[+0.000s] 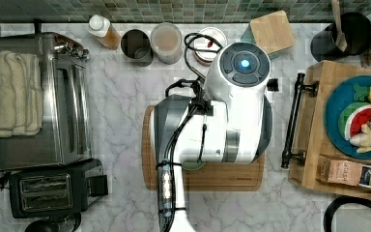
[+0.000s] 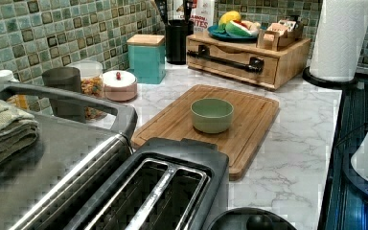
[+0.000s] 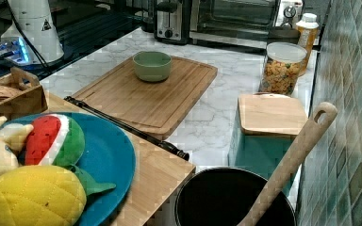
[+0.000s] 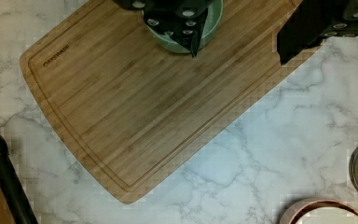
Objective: Open the drawer.
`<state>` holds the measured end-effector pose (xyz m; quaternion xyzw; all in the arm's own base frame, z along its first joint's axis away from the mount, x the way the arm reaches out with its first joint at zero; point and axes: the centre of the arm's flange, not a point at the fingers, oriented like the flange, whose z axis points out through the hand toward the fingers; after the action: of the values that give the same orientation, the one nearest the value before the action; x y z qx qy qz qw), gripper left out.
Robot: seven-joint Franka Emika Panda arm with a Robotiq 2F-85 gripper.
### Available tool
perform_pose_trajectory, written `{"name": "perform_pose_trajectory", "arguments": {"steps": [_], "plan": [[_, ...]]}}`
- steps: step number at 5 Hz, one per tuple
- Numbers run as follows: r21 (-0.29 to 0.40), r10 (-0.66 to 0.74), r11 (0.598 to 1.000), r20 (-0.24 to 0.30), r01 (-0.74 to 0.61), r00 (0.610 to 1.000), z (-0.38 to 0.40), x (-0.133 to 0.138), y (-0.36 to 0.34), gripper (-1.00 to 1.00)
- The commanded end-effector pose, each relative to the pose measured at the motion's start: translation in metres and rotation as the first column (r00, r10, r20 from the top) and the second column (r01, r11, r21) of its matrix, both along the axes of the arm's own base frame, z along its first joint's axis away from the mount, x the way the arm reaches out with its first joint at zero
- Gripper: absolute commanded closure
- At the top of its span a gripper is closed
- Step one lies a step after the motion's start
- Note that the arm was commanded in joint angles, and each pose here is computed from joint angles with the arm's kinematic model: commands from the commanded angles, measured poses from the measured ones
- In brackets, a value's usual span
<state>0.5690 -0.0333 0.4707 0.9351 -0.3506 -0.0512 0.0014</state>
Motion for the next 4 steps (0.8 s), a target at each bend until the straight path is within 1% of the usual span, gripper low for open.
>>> {"name": "perform_pose_trajectory", "arguments": {"steps": [1,2,3,4], "plan": [[0.004,-0.002,1.0,0.003,0.002,1.0,-0.003,0.0,0.0,-1.0],[0.006,0.036,0.999,0.022,-0.037,0.999,-0.01,-0.008,-0.01,-1.0],[-0.03,0.141,0.99,0.026,-0.14,0.99,-0.022,-0.015,-0.038,-1.0],[-0.046,0.243,0.97,0.057,-0.24,0.968,-0.036,-0.023,-0.068,-1.0]]}}
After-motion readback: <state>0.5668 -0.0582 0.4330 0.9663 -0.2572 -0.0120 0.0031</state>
